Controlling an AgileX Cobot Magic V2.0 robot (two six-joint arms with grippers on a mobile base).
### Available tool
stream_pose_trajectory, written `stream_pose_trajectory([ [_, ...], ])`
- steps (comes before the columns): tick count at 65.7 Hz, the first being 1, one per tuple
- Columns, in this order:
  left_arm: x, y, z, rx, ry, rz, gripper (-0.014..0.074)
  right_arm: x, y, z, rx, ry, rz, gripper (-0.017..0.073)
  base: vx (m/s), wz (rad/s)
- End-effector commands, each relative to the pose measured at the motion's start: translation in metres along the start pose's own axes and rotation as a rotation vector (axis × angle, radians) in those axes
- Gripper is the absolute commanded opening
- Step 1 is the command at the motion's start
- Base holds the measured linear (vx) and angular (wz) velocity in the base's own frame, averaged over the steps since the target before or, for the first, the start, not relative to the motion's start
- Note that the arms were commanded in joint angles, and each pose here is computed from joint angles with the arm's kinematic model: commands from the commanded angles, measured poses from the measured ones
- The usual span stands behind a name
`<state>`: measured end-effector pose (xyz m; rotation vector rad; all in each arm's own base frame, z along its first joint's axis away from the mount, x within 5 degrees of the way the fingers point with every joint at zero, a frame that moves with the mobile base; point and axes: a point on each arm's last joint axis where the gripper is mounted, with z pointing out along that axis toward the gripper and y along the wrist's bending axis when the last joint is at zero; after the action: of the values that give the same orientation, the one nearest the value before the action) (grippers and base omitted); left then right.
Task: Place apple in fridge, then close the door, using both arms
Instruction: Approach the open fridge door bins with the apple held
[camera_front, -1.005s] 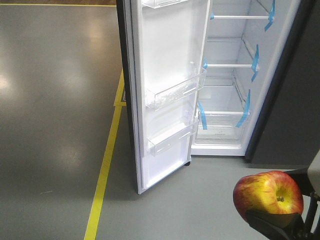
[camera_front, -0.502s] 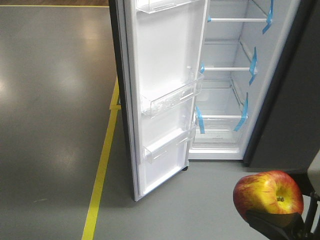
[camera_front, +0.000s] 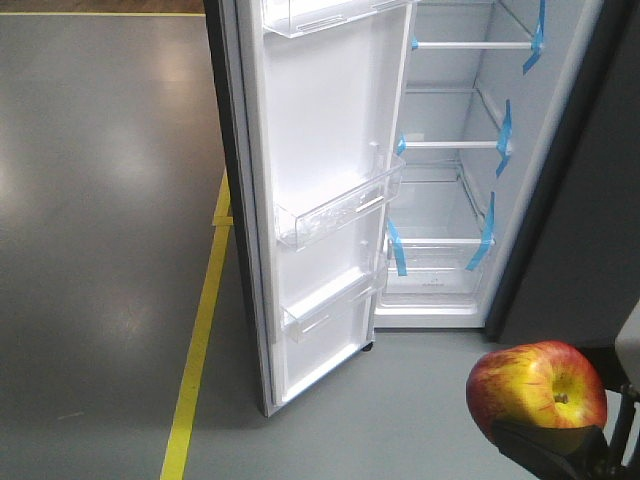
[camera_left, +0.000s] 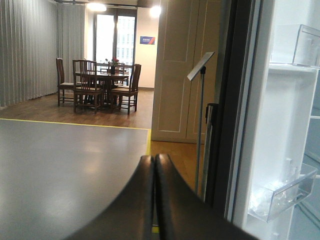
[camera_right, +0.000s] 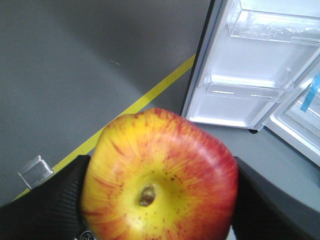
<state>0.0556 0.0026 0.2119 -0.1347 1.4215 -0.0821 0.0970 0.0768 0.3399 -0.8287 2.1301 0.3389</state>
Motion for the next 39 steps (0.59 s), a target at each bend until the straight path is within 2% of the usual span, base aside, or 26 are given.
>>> stream_pose_trajectory([
  [1, 0.0022, 0.0006, -0.0012, 0.006, -0.058, -0.009, -0.0006, -0.0128, -0.0007, -0.0074, 0.009, -0.1, -0.007, 0.0183, 0.07, 0.0],
  [39, 0.0022, 0.0006, -0.0012, 0.006, -0.058, -0.009, -0.0006, -0.0128, -0.0007, -0.0074, 0.009, -0.1, -0.007, 0.0183, 0.08, 0.01],
])
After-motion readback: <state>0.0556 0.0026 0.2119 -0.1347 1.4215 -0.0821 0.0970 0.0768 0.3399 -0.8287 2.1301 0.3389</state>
